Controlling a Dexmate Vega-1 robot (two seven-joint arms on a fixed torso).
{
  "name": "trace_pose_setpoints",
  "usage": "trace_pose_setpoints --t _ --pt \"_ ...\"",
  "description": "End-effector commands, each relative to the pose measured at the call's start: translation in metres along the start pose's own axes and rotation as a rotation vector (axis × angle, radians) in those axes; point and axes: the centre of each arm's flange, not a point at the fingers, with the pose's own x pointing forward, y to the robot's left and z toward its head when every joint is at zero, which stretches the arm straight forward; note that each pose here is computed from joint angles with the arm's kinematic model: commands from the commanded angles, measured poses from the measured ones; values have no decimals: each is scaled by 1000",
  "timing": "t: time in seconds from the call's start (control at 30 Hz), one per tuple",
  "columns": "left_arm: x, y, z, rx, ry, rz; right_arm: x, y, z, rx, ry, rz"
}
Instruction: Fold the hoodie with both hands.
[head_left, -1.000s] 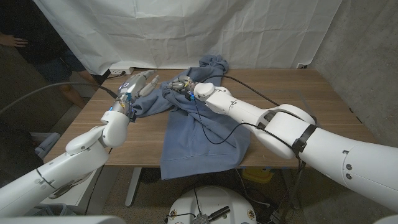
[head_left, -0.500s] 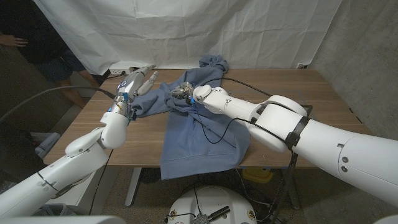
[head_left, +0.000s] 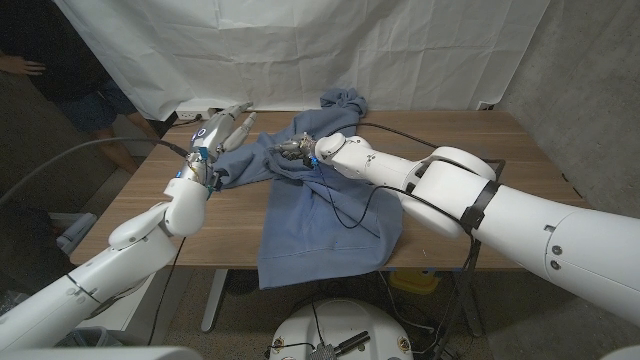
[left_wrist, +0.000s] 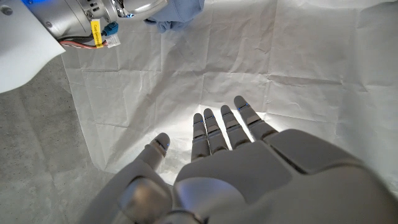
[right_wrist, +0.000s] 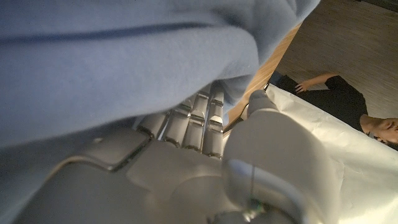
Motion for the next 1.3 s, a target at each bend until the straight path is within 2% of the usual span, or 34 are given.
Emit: trace_pose_setpoints --t 0.03,0.3,0.7,1.03,1.27,1.3 --pt "5 -7 0 -17 -6 -19 -21 -21 9 15 -137 72" --pt "10 -11 1 -22 -13 -33 -44 -39 16 -22 -179 13" --pt "19 -17 2 -27 -24 -53 -73 -59 21 -73 -218 -95" --pt "26 -19 5 -29 -37 -64 -101 -68 20 -225 -183 -250" --pt "36 -21 11 -40 -53 -62 -122 -71 12 -307 -145 -322" --pt "39 -22 13 -47 -56 -61 -128 -71 9 -332 -133 -337"
